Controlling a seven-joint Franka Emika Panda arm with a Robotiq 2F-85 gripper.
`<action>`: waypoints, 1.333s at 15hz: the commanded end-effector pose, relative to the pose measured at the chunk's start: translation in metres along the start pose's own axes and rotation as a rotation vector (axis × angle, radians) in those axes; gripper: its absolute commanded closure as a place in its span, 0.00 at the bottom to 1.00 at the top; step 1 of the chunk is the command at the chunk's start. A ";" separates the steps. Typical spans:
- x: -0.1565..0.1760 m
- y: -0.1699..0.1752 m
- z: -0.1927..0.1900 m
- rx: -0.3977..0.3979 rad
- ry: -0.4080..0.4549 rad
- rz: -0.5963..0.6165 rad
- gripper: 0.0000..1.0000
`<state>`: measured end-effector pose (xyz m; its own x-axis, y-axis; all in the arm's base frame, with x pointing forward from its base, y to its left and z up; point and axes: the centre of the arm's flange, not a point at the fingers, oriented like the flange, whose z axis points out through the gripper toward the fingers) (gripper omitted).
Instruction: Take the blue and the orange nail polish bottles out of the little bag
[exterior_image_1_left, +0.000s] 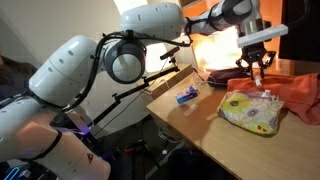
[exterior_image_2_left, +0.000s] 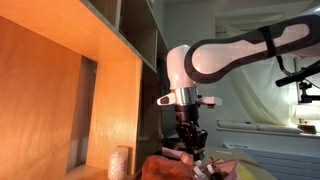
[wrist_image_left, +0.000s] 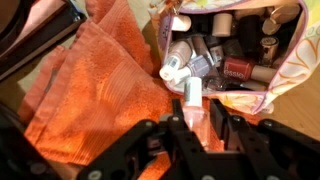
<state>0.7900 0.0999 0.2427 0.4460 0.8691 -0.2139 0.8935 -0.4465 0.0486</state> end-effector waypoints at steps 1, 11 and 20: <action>0.024 -0.012 -0.024 -0.076 -0.044 -0.033 0.89; 0.054 -0.029 -0.024 -0.107 -0.061 -0.104 0.19; 0.032 -0.016 -0.015 -0.070 0.021 -0.008 0.00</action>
<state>0.7912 0.1374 0.2502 0.4405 0.8767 -0.1935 0.8976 -0.4256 0.1150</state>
